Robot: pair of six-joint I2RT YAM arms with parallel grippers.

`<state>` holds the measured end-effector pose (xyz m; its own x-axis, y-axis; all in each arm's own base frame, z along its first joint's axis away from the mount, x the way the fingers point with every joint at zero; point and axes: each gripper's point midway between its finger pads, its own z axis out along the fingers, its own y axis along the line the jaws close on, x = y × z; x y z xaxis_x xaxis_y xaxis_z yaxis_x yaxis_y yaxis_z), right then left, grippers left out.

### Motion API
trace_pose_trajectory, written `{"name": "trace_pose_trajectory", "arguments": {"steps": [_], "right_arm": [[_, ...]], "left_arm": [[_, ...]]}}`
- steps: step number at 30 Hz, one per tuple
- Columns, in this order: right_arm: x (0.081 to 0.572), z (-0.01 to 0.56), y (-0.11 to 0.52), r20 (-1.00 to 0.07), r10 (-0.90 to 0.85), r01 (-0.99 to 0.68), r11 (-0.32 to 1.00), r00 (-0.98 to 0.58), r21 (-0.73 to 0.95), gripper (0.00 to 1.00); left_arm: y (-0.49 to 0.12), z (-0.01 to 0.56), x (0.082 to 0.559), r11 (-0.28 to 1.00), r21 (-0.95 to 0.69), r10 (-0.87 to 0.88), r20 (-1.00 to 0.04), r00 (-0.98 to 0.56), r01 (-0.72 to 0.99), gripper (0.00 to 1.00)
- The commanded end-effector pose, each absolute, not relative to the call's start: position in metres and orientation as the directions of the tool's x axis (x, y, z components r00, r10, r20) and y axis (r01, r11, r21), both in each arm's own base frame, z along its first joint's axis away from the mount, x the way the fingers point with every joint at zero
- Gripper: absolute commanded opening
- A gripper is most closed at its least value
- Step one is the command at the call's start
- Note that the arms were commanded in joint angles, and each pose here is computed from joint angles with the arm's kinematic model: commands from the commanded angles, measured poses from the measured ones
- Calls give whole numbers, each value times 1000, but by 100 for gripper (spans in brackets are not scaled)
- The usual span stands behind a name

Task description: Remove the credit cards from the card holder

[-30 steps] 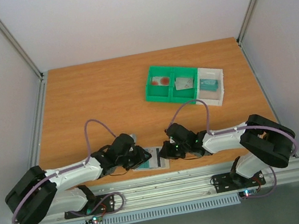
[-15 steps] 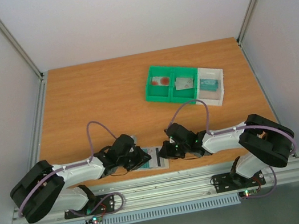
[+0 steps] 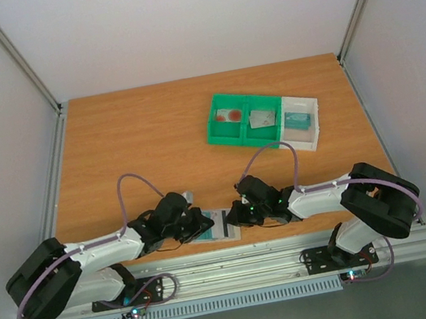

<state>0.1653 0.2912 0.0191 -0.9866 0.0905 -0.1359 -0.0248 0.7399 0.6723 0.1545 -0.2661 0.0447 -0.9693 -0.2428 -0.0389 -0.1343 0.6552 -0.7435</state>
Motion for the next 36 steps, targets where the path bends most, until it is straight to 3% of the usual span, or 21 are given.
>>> {"name": "trace_pose_trajectory", "arguments": {"steps": [1, 5, 6, 9, 16, 32, 36], "right_arm": [[147, -16, 263, -67, 92, 38, 824, -993, 565, 9], [147, -16, 265, -63, 92, 40, 818, -994, 574, 9], [147, -16, 264, -61, 94, 42, 819, -994, 572, 9], [147, -17, 262, -64, 97, 43, 822, -993, 567, 10], [146, -18, 263, -60, 95, 44, 821, -994, 569, 10], [145, -22, 271, -31, 101, 62, 800, -994, 597, 9], [145, -23, 270, -32, 109, 68, 796, -993, 602, 9]], "left_arm": [[-273, 54, 158, 614, -783, -242, -60, -968, -105, 0], [-275, 53, 158, 600, -794, -241, -56, -969, -103, 1], [-275, 52, 158, 603, -791, -244, -53, -968, -108, 3], [-270, 48, 159, 633, -765, -249, -56, -967, -119, 24], [-251, 38, 161, 725, -681, -247, -121, -962, -101, 38], [-274, 28, 157, 660, -742, -215, -33, -976, -120, 34], [-275, 29, 158, 663, -740, -209, -38, -977, -114, 25]]}}
